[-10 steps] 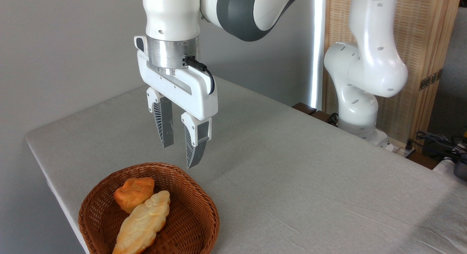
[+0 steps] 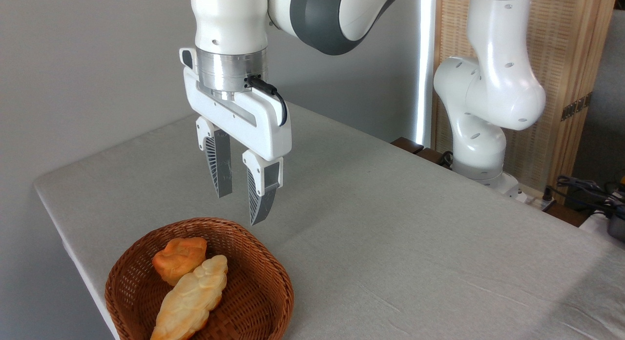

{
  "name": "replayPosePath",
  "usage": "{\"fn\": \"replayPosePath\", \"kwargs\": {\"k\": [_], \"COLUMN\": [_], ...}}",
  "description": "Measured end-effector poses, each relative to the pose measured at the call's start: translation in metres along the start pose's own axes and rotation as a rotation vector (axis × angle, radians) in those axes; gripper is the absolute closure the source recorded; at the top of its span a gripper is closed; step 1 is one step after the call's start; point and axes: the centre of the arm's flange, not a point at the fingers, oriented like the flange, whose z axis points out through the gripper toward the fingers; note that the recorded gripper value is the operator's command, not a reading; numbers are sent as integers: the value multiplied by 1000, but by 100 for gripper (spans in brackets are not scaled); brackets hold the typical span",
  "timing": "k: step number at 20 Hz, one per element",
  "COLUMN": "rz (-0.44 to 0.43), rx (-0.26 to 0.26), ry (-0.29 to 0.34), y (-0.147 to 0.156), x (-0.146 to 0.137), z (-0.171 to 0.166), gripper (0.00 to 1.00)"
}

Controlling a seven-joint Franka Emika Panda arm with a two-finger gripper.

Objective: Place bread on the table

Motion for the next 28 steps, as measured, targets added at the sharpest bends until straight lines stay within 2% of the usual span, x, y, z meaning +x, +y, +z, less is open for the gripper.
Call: {"fn": "replayPosePath", "kwargs": {"k": [28], "rz": [2], "rx": [3], "ry": [2], "y": [-1], "x": [3], "z": [-1], "gripper": [0]}}
